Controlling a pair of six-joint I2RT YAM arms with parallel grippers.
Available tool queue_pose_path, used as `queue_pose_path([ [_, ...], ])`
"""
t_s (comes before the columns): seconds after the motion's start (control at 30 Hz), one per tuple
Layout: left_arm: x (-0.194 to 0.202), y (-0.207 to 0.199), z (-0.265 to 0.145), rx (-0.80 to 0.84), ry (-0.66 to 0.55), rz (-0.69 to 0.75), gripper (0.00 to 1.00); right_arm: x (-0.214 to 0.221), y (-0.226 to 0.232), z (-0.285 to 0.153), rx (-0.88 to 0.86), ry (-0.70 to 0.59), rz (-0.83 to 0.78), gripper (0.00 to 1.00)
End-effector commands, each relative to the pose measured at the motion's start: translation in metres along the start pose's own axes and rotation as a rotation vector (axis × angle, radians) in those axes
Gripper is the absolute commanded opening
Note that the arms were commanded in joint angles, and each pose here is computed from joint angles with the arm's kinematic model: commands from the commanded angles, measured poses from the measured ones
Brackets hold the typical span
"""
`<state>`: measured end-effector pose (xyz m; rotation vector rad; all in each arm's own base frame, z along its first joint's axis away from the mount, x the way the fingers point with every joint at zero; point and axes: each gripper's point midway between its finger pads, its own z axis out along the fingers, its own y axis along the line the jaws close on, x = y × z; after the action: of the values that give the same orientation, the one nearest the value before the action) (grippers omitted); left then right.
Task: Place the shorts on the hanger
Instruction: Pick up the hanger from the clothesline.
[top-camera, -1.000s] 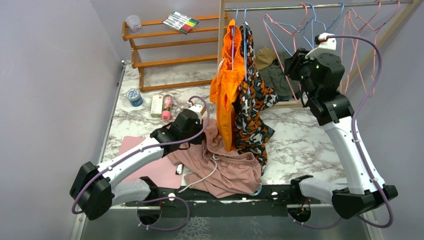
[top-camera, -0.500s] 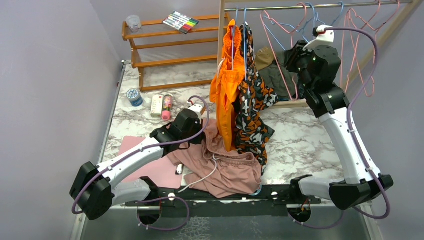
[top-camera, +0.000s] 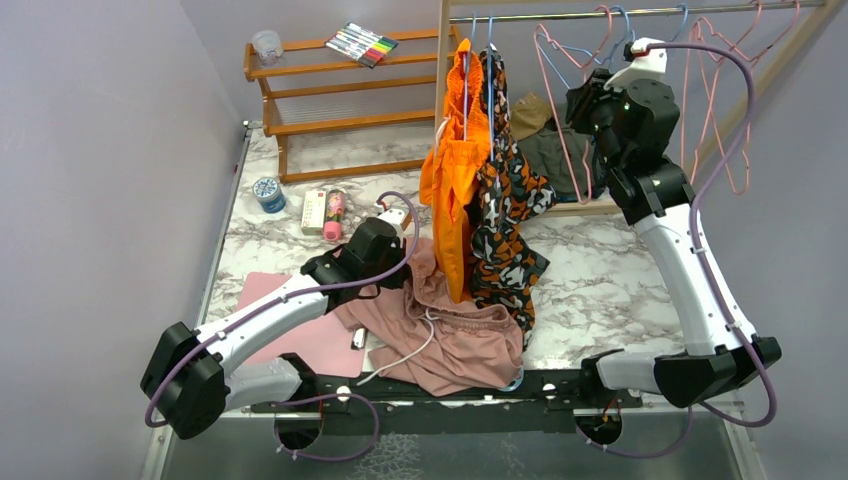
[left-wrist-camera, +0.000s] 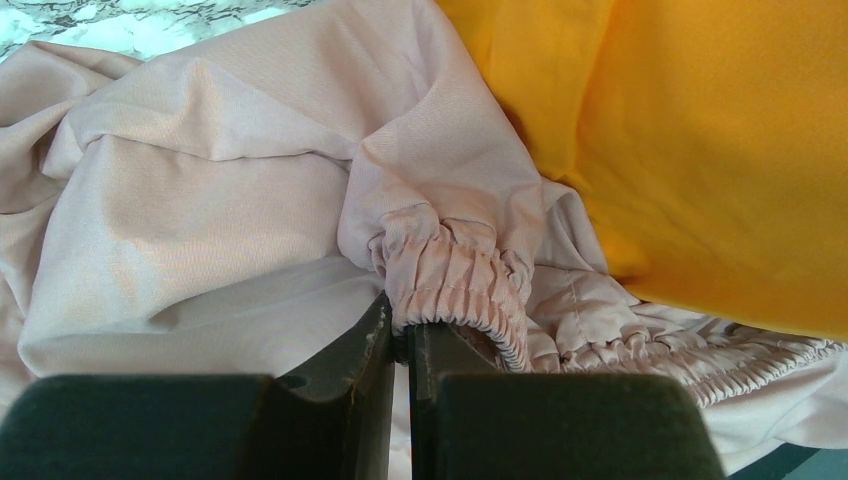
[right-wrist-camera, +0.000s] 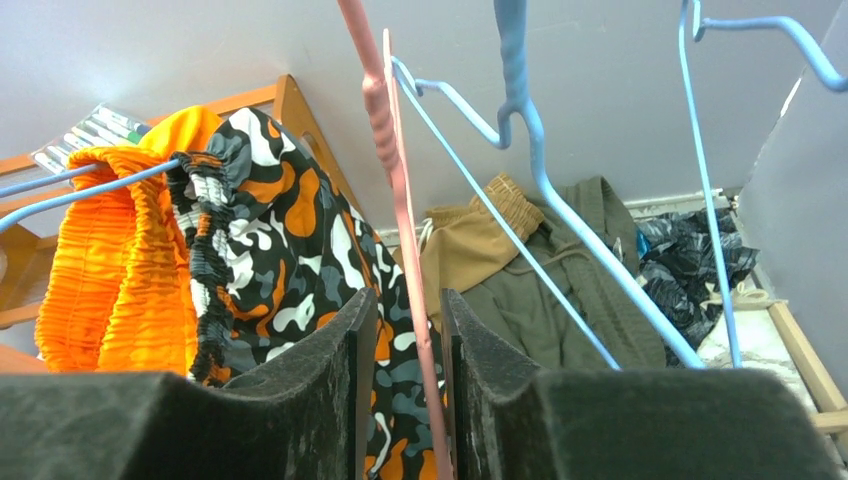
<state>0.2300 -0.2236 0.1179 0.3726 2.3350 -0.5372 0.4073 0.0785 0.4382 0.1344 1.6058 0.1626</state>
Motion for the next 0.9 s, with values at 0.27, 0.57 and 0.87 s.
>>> queue_pose_path([
  [0.27,-0.001,-0.003,0.002,0.020,-0.005,-0.007,0.12,-0.026,0.004,0.006,-0.015,-0.080,0.001,0.01],
  [0.57,-0.001,-0.002,0.002,0.017,-0.005,-0.005,0.12,-0.034,0.006,0.004,-0.046,-0.187,-0.006,0.01],
  [0.87,-0.001,-0.001,0.003,0.010,-0.003,-0.005,0.12,-0.036,0.011,-0.002,-0.096,-0.255,-0.031,0.01],
])
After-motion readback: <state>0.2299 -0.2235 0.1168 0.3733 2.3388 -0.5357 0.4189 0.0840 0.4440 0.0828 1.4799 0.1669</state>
